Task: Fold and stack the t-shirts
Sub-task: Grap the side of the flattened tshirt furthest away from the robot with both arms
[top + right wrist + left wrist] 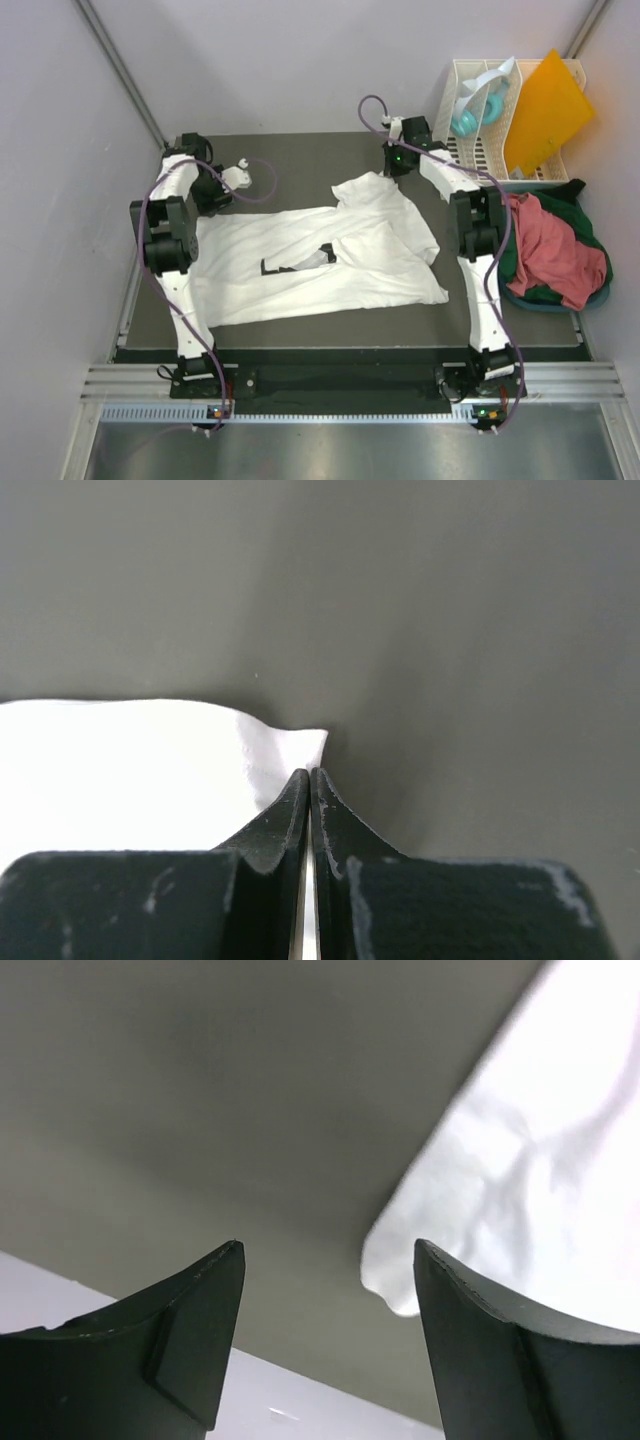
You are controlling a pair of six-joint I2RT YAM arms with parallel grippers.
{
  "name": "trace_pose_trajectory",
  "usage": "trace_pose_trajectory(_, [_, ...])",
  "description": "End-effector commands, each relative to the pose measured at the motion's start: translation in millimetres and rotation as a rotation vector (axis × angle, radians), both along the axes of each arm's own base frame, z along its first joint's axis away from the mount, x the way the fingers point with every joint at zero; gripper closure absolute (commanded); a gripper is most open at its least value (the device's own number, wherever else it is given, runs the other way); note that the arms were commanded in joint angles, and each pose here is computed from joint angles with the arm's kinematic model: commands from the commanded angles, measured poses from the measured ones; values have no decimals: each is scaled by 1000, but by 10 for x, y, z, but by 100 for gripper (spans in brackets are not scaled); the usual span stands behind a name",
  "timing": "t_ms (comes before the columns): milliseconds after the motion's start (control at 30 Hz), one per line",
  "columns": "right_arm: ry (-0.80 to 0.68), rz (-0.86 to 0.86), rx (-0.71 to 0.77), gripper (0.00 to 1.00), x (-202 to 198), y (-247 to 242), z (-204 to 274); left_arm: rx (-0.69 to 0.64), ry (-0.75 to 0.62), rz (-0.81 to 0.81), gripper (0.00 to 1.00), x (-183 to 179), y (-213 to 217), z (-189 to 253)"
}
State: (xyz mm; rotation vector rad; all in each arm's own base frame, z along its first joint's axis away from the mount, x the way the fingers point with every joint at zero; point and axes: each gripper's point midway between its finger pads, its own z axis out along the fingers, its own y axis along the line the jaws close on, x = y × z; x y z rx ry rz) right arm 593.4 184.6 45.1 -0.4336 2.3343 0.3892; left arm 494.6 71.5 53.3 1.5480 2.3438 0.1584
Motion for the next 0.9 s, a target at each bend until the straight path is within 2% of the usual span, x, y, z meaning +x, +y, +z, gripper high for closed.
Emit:
trace_pose_trajectory(0, [-131, 40, -53, 100, 25, -21, 645, -14, 121, -163, 27, -226, -42, -11])
trace_pose_trajectory(167, [-155, 54, -81, 100, -5, -25, 740, -6, 194, -201, 27, -345, 26, -144])
trace_pose_trajectory(467, [-169, 78, -104, 100, -87, -4, 851, 28, 123, -153, 27, -99, 229, -171])
trace_pose_trajectory(867, [-189, 106, -120, 100, -120, 73, 910, 28, 180, -172, 27, -181, 335, -339])
